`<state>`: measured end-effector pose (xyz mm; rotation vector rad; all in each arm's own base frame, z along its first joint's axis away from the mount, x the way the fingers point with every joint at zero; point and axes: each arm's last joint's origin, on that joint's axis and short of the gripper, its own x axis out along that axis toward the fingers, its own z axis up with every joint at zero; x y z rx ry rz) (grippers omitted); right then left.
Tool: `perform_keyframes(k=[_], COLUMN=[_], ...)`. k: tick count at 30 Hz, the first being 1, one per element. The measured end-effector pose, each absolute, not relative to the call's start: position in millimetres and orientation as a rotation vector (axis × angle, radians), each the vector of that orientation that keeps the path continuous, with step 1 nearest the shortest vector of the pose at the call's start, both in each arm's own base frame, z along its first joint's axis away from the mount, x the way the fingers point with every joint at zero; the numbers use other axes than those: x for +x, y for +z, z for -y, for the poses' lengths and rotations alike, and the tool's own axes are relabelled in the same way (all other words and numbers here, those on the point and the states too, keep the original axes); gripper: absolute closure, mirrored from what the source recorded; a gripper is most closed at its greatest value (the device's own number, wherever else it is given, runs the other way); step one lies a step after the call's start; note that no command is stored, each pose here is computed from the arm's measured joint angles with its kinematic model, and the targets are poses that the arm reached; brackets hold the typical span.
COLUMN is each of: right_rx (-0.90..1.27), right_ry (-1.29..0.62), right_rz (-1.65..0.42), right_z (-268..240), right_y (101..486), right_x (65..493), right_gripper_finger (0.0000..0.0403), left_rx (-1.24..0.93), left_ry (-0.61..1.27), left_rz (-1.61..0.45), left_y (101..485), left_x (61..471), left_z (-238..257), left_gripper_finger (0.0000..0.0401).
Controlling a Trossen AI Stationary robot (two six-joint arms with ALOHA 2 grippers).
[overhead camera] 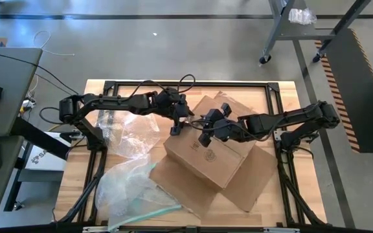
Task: Unpack boxes
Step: Break down cardboard box until it is fully flat
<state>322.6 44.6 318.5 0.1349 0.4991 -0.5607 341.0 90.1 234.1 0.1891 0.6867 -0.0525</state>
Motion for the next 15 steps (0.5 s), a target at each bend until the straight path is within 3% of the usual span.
perform_keyframes(k=[15], right_rx=[0.082], right_ry=[-0.48], right_rz=[-0.703], right_z=[-56], right_y=[334], right_x=[305], right_gripper_finger=[0.0334], left_rx=[0.206], left_ry=[0.01], left_rz=[-0.71], left_y=[233], left_x=[340], left_z=[-93], left_gripper_finger=[0.0188])
